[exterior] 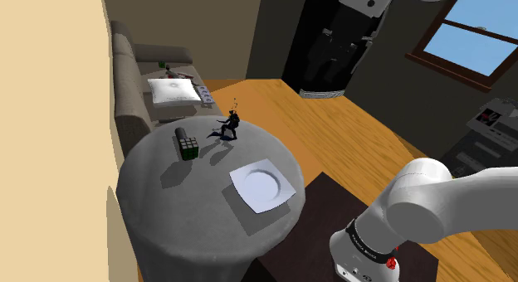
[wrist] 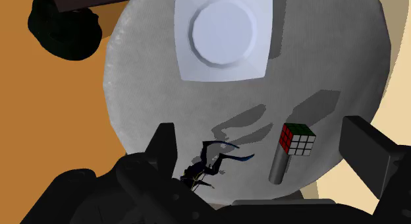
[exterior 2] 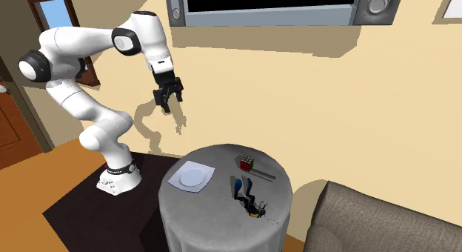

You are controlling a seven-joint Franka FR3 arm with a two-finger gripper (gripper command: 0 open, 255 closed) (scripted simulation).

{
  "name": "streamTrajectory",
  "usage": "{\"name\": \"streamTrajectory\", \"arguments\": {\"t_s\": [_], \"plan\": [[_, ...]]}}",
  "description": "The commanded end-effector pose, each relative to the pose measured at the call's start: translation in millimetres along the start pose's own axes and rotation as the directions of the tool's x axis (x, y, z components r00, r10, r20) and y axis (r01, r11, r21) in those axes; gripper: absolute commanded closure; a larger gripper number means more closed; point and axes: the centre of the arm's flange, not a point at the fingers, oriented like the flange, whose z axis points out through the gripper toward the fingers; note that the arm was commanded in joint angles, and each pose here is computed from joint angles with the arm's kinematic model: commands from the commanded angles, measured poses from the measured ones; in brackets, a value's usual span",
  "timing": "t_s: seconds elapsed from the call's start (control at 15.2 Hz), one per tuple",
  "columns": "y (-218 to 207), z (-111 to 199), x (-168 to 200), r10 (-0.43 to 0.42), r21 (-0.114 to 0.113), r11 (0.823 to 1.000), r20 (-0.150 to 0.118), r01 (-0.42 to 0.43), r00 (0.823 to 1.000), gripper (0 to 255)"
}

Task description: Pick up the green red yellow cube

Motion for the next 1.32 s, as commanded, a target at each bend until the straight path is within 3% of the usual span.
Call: {"name": "streamTrajectory", "arguments": {"t_s": [0.0, 1.25], "plan": [[0, 0, 0, 0.000, 0.000, 1.000, 0.000, 0.000, 1.000, 0], [-100, 195, 137, -0.019, -0.065, 0.998, 0.045, 0.021, 0.999, 0]]}}
